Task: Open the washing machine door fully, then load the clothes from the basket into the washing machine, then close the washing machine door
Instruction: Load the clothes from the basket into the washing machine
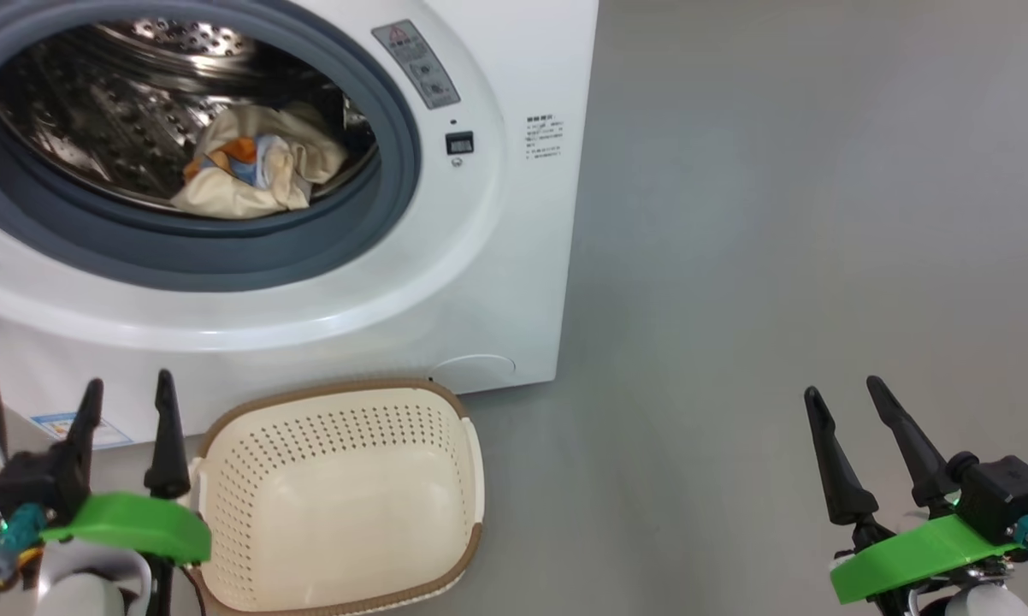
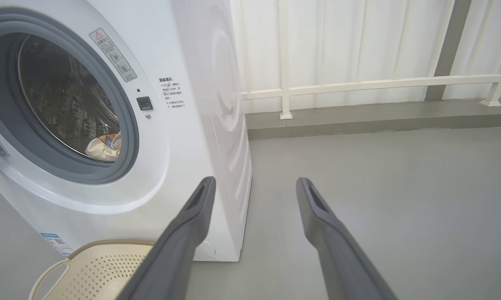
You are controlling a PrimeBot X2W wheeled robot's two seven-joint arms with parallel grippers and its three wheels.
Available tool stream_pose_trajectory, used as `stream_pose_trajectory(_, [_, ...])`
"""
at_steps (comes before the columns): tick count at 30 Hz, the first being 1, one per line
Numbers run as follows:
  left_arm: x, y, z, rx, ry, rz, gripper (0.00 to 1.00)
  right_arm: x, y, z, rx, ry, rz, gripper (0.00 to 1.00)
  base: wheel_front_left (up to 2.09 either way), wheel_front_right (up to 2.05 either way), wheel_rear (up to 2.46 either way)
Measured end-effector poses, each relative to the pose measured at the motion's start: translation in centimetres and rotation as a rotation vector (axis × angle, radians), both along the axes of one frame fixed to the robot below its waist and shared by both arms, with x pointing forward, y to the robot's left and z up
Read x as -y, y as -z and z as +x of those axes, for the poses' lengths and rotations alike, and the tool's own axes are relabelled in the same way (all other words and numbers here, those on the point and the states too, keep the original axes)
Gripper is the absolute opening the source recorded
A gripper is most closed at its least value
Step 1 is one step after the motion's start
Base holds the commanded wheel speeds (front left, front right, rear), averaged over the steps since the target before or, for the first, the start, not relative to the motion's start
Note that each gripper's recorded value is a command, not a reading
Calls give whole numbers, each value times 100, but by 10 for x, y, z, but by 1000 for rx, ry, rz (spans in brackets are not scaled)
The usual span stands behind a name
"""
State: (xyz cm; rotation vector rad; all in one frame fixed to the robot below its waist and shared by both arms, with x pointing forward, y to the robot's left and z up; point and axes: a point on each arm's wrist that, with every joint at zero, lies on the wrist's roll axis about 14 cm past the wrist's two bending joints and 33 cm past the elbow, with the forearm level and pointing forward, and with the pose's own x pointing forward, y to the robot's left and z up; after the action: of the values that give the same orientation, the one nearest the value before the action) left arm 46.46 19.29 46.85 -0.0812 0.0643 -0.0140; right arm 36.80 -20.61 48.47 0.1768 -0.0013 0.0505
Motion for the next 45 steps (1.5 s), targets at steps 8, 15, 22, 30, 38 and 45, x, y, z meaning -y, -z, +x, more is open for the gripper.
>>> stream_pose_trajectory(8, [-5,-3,-33,16,-19,-8,100,0,-2,-13,4,-2,-1,100,0,0,0])
stream_pose_trajectory(15, [-12,-2,-55,20,-44,-9,100,0,-5,-17,16,-6,-4,100,0,0,0])
stream_pose_trajectory(22, [-18,1,-78,15,-69,-20,100,3,-3,-27,10,4,-4,100,0,0,0])
stream_pose_trajectory(30, [-20,-5,-82,35,-82,-29,100,4,-7,-28,22,6,-4,100,0,0,0])
stream_pose_trajectory(38, [-20,-7,-81,42,-76,-15,100,5,-9,-29,28,11,-4,100,0,0,0])
stream_pose_trajectory(45, [-19,-7,-82,43,-72,-24,100,5,-9,-29,29,10,-4,100,0,0,0])
